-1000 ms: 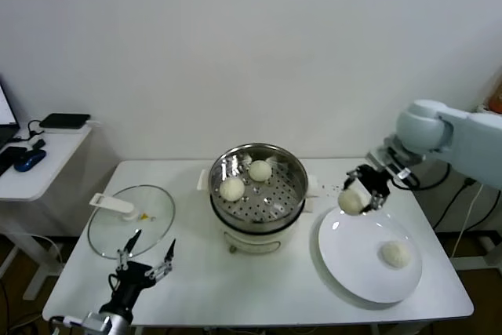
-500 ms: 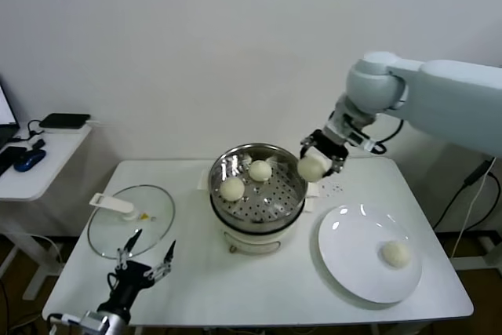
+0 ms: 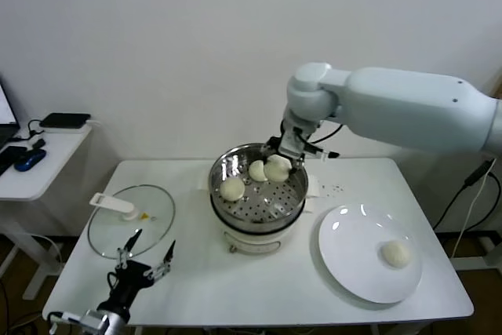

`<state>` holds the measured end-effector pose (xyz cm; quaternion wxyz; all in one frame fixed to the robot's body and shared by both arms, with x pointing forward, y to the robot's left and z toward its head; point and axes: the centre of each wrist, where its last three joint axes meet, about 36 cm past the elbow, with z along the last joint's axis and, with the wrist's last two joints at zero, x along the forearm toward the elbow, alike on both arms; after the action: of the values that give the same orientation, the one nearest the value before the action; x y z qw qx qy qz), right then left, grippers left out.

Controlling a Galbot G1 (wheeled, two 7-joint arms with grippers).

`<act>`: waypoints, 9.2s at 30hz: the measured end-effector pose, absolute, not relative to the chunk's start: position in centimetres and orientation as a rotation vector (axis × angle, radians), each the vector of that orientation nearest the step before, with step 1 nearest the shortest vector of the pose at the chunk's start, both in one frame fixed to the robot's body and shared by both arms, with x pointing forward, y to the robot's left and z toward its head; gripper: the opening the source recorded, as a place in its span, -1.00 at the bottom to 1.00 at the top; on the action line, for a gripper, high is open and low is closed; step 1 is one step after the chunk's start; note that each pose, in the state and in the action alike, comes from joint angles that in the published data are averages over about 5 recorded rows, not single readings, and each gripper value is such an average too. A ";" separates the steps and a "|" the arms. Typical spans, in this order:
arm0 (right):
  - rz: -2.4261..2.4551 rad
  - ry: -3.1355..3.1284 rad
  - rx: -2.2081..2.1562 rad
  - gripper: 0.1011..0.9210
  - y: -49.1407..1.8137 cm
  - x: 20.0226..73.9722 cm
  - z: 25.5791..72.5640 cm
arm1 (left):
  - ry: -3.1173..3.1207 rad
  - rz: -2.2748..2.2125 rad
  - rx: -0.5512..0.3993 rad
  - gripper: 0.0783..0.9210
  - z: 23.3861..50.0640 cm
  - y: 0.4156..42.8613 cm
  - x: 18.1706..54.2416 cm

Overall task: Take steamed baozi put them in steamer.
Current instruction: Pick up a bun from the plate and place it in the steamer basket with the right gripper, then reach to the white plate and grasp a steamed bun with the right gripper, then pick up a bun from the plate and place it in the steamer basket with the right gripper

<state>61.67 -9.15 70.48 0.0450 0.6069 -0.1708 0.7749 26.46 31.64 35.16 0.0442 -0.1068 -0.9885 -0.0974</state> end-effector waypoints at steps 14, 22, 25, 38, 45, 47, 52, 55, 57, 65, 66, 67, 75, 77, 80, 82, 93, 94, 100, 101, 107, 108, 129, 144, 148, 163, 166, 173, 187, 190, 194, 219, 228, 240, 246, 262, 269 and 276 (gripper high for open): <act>2.435 -0.301 1.957 0.41 -5.5 60.5 64.4 | -3.013 -0.294 -0.325 0.77 34.9 31.7 26.7; 2.421 -0.261 2.002 0.41 -5.0 60.0 62.0 | -3.008 -0.292 -0.323 0.77 34.8 31.7 26.6; 2.416 -0.256 2.012 0.40 -4.9 59.9 61.5 | -3.007 -0.291 -0.323 0.77 34.8 31.7 26.7; 2.414 -0.235 2.050 0.43 -4.2 59.5 60.3 | -3.008 -0.284 -0.320 0.77 34.8 31.5 26.7; 2.405 -0.232 2.063 0.52 -4.3 59.6 59.9 | -3.004 -0.283 -0.319 0.77 34.7 31.5 26.6; 2.404 -0.234 2.067 0.56 -4.3 59.6 59.9 | -3.004 -0.282 -0.318 0.77 34.7 31.5 26.6; 2.403 -0.234 2.080 0.73 -4.3 59.7 59.9 | -3.004 -0.278 -0.315 0.77 34.6 31.5 26.6; 2.404 -0.231 2.089 0.76 -4.3 59.8 60.0 | -3.004 -0.277 -0.313 0.77 34.6 31.4 26.6; 2.405 -0.227 2.096 0.76 -4.2 60.0 60.2 | -3.004 -0.275 -0.312 0.77 34.6 31.4 26.6; 2.397 -0.212 2.120 0.76 -4.9 60.8 61.7 | -3.006 -0.268 -0.310 0.77 34.6 31.2 26.6; 2.395 -0.210 2.123 0.76 -5.1 60.8 62.0 | -3.007 -0.267 -0.310 0.77 34.6 31.2 26.6; 2.393 -0.207 2.126 0.76 -5.2 60.9 62.2 | -3.007 -0.265 -0.311 0.77 34.6 31.2 26.6; 2.390 -0.210 2.129 0.76 -6.9 61.5 65.0 | -3.011 -0.256 -0.312 0.77 34.6 30.9 26.8; 2.391 -0.227 2.116 0.76 -7.6 61.6 66.1 | -3.012 -0.254 -0.313 0.77 34.6 30.8 26.8; 2.386 -0.274 2.087 0.76 -9.0 61.9 67.8 | -3.015 -0.252 -0.316 0.77 34.6 30.7 26.9; 2.369 -0.325 2.061 0.76 -10.2 62.1 68.9 | -3.018 -0.251 -0.318 0.77 34.7 30.6 27.0; 1.967 -0.912 1.848 0.76 -21.9 62.5 71.6 | -3.043 -0.219 -0.338 0.77 35.3 29.9 27.5; 1.918 -0.966 1.818 0.76 -23.2 62.5 71.4 | -3.045 -0.217 -0.342 0.77 35.4 29.8 27.5; 1.654 -1.236 1.644 0.76 -30.8 61.3 69.6 | -3.048 -0.202 -0.355 0.77 35.5 29.8 27.4; 1.615 -1.270 1.615 0.76 -32.0 61.1 69.2 | -3.047 -0.202 -0.356 0.77 35.4 29.9 27.3; 1.431 -1.407 1.462 0.76 -38.1 59.4 65.5 | -3.040 -0.218 -0.342 0.77 35.3 30.6 26.8; 1.406 -1.419 1.443 0.76 -38.9 59.1 64.8 | -3.039 -0.221 -0.337 0.77 35.2 30.7 26.8; 1.163 -1.387 1.217 0.76 -46.0 54.2 51.7 | -3.007 -0.211 -0.300 0.77 34.7 30.4 25.3; 1.162 -1.363 1.149 0.76 -46.0 54.8 47.9 | -2.997 -0.199 -0.288 0.77 34.3 30.1 24.8; 1.162 -1.356 1.147 0.76 -45.6 55.0 47.2 | -2.994 -0.199 -0.286 0.77 34.2 30.1 24.7; 1.161 -1.337 1.149 0.76 -44.9 55.4 45.6 | -2.990 -0.199 -0.280 0.77 34.0 30.2 24.6; 1.158 -1.335 1.147 0.74 -45.1 55.4 45.6 | -2.990 -0.198 -0.280 0.77 33.9 30.2 24.6; 1.151 -1.334 1.142 0.47 -45.3 55.3 45.6 | -2.990 -0.196 -0.280 0.77 33.9 30.2 24.6; 1.152 -1.358 1.150 0.41 -45.2 55.7 47.3 | -2.999 -0.191 -0.276 0.77 34.0 30.1 24.8; 1.160 -1.370 1.161 0.41 -44.8 56.2 48.6 | -3.002 -0.186 -0.273 0.77 33.9 30.0 24.8; 1.175 -1.393 1.183 0.41 -43.8 57.2 51.1 | -3.006 -0.186 -0.273 0.77 34.0 29.9 24.9; 1.302 -1.511 1.312 0.41 -30.9 65.1 70.8 | -3.036 -0.207 -0.276 0.77 34.5 29.5 25.6; 1.332 -1.473 1.352 0.41 -24.8 66.4 70.7 | -3.047 -0.208 -0.277 0.77 34.8 29.4 25.6; 1.340 -1.426 1.403 0.41 -19.3 67.5 66.9 | -3.049 -0.204 -0.265 0.77 34.8 29.2 25.6; 1.338 -1.413 1.414 0.41 -17.9 68.2 65.1 | -3.047 -0.200 -0.258 0.77 34.6 29.1 25.6; 1.326 -1.389 1.409 0.41 -17.1 69.0 61.4 | -3.033 -0.198 -0.254 0.77 34.3 29.2 25.3; 1.325 -1.384 1.408 0.41 -16.8 69.1 60.4 | -3.029 -0.195 -0.254 0.77 34.1 29.2 25.2; 1.322 -1.381 1.409 0.41 -16.6 69.2 59.6 | -3.028 -0.193 -0.253 0.77 34.0 29.2 25.2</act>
<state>69.18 -16.58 59.56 0.3740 0.5501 -0.5393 0.5164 25.23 29.16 34.00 0.0482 -0.0831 -0.9934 -0.0634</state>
